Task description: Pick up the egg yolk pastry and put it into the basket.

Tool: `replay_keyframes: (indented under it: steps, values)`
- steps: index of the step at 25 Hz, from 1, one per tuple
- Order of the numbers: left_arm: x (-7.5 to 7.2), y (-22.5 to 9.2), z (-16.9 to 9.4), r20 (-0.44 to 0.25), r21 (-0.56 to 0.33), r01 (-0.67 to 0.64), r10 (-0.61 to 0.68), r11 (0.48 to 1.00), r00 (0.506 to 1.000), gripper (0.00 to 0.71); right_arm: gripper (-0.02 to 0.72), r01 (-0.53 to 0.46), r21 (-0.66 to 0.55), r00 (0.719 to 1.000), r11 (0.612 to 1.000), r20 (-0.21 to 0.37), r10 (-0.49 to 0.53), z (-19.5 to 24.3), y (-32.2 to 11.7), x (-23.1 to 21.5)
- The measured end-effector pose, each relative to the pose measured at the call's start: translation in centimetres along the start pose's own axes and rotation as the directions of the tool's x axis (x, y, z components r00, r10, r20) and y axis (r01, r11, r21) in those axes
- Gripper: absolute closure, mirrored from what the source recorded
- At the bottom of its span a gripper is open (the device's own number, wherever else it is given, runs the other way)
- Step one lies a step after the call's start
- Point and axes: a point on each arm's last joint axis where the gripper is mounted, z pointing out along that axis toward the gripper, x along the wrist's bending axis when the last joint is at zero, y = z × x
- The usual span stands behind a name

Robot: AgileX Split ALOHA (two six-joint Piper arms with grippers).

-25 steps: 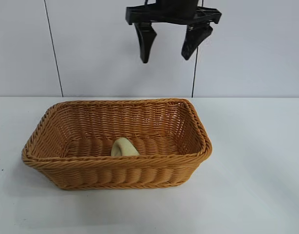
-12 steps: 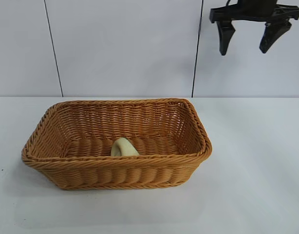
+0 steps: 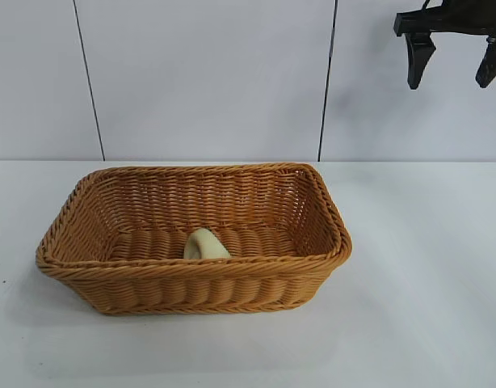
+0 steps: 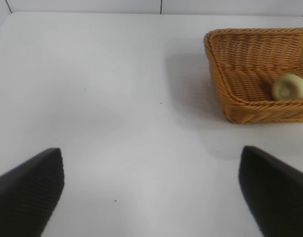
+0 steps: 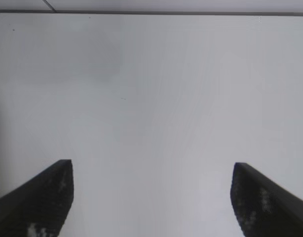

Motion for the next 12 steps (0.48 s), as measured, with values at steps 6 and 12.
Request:
replay_keyframes:
  steps: [6, 12]
  values:
    - [0.0, 0.0, 0.0, 0.0, 0.0, 0.0, 0.0, 1.0, 1.0, 0.018, 0.08, 0.035, 0.125, 0.999, 0.991, -0.01, -0.034, -0.9, -6.0, -0.5]
    - [0.0, 0.0, 0.0, 0.0, 0.0, 0.0, 0.0, 1.0, 1.0, 0.018, 0.08, 0.05, 0.165, 0.999, 0.985, -0.018, -0.048, -4.0, -12.9, -1.4]
